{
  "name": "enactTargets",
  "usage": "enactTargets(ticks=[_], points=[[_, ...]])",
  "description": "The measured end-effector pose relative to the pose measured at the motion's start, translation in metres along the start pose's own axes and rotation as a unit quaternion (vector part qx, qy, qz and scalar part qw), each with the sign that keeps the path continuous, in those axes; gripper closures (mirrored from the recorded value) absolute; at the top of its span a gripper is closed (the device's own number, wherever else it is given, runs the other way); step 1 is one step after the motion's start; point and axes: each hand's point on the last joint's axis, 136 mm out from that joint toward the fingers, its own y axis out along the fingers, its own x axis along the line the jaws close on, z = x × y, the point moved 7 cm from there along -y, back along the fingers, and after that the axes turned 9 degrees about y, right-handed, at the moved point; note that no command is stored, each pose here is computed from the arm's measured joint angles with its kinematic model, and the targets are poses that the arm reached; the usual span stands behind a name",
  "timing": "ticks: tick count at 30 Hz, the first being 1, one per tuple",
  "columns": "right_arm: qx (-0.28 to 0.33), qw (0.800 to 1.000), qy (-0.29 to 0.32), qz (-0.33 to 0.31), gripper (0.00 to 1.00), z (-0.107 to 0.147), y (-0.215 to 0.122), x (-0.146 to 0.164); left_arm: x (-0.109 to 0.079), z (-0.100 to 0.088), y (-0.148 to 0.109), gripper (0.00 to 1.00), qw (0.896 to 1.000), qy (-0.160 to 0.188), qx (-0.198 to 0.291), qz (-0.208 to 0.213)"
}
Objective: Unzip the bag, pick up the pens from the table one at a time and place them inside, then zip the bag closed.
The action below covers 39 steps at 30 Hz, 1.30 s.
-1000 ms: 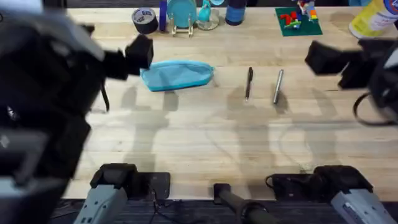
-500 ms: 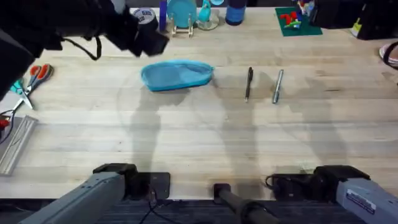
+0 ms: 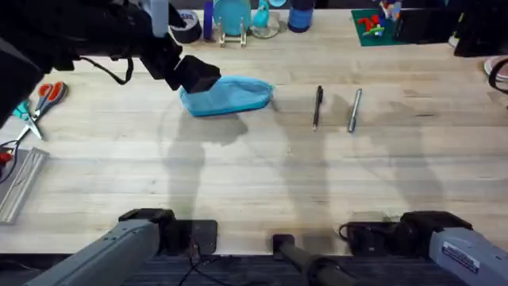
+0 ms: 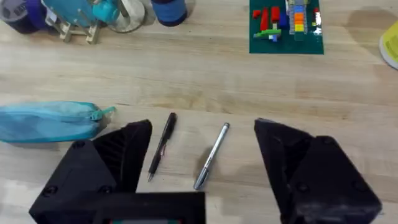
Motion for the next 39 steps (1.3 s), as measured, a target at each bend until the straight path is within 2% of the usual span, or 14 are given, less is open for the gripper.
enactTargets(ticks=[4,7,14,19,22,25,31,39], points=[[0.0,1.0,0.0,0.0,0.005,0.0,0.0,0.0,-0.001,0.0,0.0,0.008,1.0,-0.005,-0.004,0.004],[0.0,1.0,0.0,0.0,0.005,0.0,0.0,0.0,0.002,0.003,-0.003,0.006,1.0,-0.024,-0.01,0.002],[0.0,1.0,0.0,-0.001,0.005,0.0,0.0,0.0,0.022,0.029,-0.019,0.006,0.996,-0.088,-0.006,-0.03],[0.0,1.0,0.0,-0.001,0.005,0.0,0.0,0.0,0.029,0.048,-0.032,0.007,0.991,-0.128,-0.006,-0.04],[0.0,1.0,0.0,-0.001,0.004,0.0,0.0,0.0,0.028,0.057,-0.037,0.006,0.99,-0.135,0.0,-0.039],[0.0,1.0,0.0,-0.001,0.004,0.0,0.0,0.0,0.024,0.064,-0.04,0.008,0.992,-0.124,0.007,-0.029],[0.0,1.0,0.0,-0.001,0.005,0.0,0.0,0.0,0.024,0.081,-0.022,0.009,0.994,-0.109,0.027,0.013],[0.0,1.0,0.0,-0.001,0.005,0.0,0.0,0.0,0.029,0.117,0.017,0.006,0.985,-0.14,0.07,0.068]])
